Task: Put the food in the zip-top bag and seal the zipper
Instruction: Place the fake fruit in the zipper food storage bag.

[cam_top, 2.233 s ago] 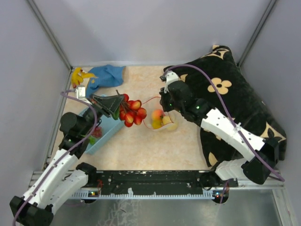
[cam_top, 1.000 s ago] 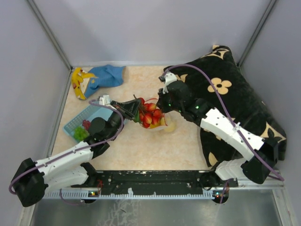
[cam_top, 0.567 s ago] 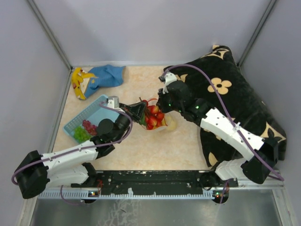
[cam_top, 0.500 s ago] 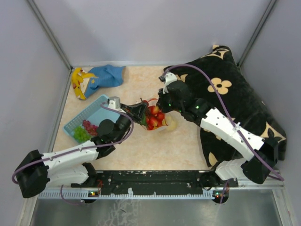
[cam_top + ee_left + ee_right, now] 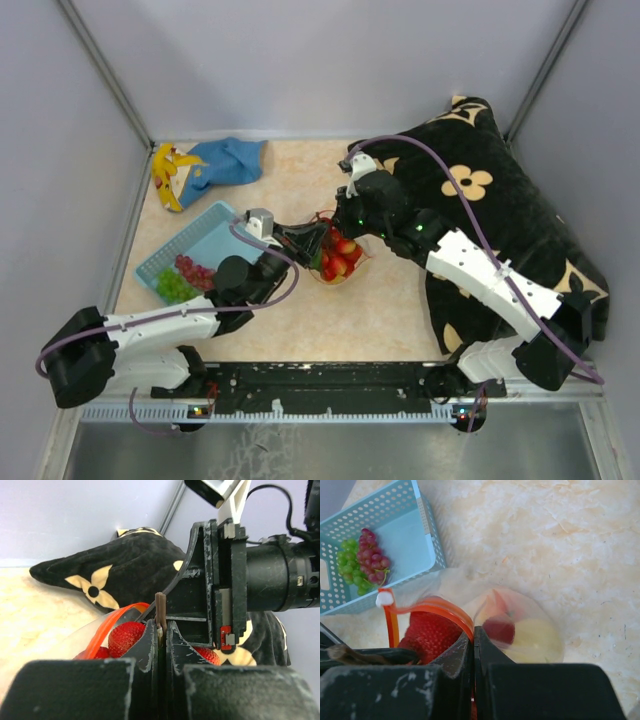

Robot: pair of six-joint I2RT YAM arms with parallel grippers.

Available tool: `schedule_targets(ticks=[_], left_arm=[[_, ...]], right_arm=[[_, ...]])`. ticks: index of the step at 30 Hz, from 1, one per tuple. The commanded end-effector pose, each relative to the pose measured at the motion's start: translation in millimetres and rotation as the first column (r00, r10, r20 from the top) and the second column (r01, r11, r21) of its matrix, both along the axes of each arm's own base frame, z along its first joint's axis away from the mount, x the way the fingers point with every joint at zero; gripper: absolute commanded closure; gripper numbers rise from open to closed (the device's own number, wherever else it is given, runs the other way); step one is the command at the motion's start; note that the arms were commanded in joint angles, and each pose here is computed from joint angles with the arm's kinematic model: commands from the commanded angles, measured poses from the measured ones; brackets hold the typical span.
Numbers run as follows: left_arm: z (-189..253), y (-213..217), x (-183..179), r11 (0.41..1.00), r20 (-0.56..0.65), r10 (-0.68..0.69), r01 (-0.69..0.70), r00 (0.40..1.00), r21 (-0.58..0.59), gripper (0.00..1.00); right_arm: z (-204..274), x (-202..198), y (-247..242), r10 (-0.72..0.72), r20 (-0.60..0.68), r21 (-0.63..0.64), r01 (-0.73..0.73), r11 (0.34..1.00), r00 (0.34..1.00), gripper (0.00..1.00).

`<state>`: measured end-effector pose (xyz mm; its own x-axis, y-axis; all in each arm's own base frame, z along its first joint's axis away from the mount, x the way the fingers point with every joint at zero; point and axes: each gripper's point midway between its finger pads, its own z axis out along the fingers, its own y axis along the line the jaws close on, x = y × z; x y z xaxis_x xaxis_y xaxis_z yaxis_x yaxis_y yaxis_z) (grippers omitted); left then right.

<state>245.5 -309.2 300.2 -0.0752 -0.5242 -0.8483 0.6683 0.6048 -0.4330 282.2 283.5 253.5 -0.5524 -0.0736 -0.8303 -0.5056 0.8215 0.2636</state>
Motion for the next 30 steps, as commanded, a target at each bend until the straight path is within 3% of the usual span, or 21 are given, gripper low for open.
schedule_targets(ticks=[1,8,12,19,24,30], left_arm=[[13,-5,-5,0.998,0.015,-0.031,0.032,0.999,-0.059,1.0],[-11,24,16,0.987,-0.03,0.158,-0.158,0.987,0.002,1.0],[-22,26,20,0.979,-0.02,0.196,-0.194,0.98,0.069,1.0],[-26,7,6,0.959,0.13,0.101,-0.132,0.986,0.252,1.0],[-21,-13,-4,0.879,0.281,-0.052,-0.089,0.958,0.469,0.98],[-28,-17,-4,0.802,0.316,-0.112,-0.103,0.942,0.589,0.98]], right_arm=[[54,4,6,-0.007,0.106,0.12,-0.006,0.993,0.994,1.0],[51,2,6,0.0,0.103,0.118,-0.013,0.993,0.995,1.0],[49,0,7,0.009,0.097,0.118,-0.021,0.993,0.995,1.0],[54,2,4,-0.005,0.111,0.119,-0.009,0.993,0.994,1.0],[55,3,4,-0.008,0.114,0.118,-0.006,0.993,0.993,1.0],[59,3,3,-0.009,0.122,0.126,-0.007,0.992,0.993,1.0]])
